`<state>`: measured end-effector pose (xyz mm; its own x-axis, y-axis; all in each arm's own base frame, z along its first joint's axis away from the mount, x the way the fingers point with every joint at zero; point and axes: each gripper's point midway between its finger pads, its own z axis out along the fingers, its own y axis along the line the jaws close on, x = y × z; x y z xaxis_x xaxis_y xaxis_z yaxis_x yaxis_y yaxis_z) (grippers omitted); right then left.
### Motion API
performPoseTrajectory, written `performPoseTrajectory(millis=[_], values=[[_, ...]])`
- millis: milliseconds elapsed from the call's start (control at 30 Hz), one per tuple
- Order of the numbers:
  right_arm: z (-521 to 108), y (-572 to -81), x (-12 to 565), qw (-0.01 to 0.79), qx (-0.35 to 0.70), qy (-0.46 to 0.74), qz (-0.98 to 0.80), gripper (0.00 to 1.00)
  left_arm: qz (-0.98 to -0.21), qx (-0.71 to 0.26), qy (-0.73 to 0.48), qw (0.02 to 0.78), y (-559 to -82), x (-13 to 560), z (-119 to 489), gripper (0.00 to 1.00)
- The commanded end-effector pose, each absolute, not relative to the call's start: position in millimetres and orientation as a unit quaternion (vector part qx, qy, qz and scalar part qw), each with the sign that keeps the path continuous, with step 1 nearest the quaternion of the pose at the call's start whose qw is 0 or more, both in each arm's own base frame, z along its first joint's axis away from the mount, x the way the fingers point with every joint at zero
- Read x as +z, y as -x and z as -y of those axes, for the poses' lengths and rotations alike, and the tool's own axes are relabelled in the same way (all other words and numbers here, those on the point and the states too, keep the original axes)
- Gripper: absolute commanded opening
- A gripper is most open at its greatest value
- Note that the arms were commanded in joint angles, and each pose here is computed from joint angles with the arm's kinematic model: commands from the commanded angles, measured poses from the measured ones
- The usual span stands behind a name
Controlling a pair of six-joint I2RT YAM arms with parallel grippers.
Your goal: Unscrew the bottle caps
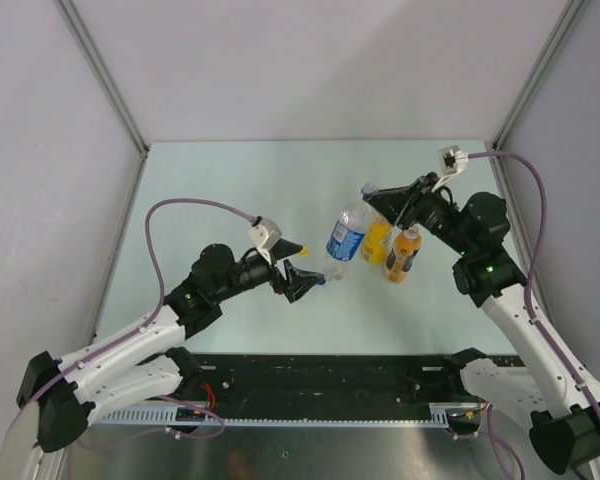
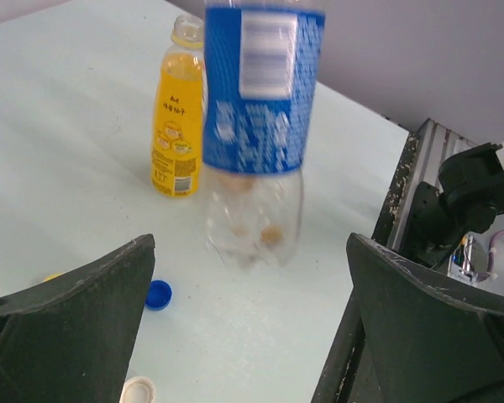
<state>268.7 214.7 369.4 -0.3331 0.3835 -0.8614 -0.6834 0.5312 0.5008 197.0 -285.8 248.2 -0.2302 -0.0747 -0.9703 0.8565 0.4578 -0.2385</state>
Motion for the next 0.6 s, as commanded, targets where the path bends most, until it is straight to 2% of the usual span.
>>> performPoseTrajectory(millis=[0, 267, 400, 567], values=[[-171.0, -292.5, 412.7, 0.670, 0.407, 0.026, -0.621, 0.00, -0.668, -0.417, -0.302, 0.537, -199.5, 234.7, 287.4, 0.99], [-70.6, -300.5, 450.9, 0.779, 0.246, -0.148, -0.557, 0.00, -0.692, -0.414, -0.315, 0.500, -199.2, 207.5, 293.9, 0.99], [-26.1, -294.5, 454.7, 0.800, 0.166, -0.219, -0.533, 0.00, -0.702, -0.414, -0.318, 0.485, -198.2, 197.1, 295.6, 0.99], [1.7, -290.8, 450.3, 0.805, 0.096, -0.249, -0.530, 0.00, -0.706, -0.415, -0.322, 0.475, -195.3, 190.3, 296.1, 1.00]])
